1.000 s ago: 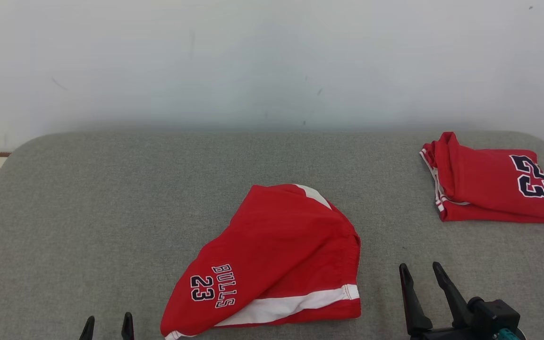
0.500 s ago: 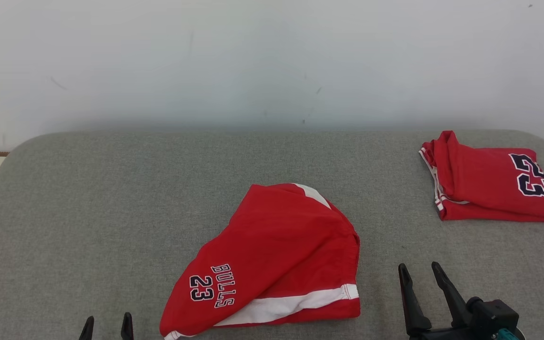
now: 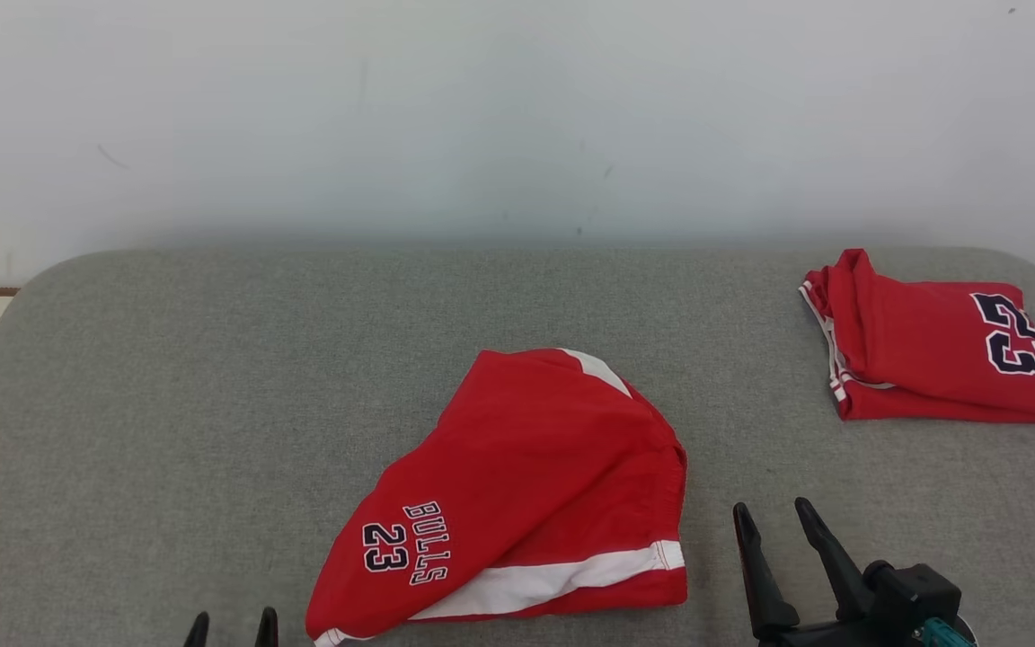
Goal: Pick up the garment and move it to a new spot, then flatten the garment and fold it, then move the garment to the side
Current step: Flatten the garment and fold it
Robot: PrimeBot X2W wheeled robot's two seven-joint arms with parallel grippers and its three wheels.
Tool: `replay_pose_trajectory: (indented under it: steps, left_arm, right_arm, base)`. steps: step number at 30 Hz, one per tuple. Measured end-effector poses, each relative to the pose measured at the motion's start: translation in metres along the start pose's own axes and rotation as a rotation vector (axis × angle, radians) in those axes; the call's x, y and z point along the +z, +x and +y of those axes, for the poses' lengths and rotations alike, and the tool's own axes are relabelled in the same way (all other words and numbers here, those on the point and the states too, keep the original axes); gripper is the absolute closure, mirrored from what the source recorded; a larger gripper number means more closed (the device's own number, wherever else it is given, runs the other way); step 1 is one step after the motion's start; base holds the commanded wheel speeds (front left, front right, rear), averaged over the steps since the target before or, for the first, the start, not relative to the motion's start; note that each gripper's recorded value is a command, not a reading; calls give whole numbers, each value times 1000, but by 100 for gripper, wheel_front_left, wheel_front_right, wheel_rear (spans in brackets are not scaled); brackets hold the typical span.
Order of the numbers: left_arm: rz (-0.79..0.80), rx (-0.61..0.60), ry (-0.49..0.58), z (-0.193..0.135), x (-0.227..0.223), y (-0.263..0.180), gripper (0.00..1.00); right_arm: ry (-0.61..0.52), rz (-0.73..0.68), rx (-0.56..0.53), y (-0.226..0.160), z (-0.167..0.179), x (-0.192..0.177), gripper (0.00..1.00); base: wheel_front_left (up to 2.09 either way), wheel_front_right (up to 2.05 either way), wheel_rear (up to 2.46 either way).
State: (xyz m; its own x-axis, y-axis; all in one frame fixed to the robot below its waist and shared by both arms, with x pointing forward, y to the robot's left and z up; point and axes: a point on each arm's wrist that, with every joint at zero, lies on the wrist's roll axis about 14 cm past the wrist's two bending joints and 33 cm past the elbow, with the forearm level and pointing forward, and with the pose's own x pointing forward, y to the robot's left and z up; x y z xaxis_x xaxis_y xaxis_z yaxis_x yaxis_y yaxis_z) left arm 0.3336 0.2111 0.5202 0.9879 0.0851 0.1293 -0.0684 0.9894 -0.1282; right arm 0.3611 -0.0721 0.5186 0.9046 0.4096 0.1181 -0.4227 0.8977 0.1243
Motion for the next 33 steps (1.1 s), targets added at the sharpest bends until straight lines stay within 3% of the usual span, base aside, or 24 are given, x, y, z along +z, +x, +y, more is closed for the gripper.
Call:
replay_pose_trajectory:
  steps: [14,33]
  left_arm:
    - [204,-78,-109,-25,-61,-18,0]
    - [312,-143,-111,-44,-94,9,0]
  right_arm:
    - [42,247,99,-5,22,-56,0]
    - [49,332,195,12,41,-85,0]
  base:
    - [0,0,0]
    - [0,0,0]
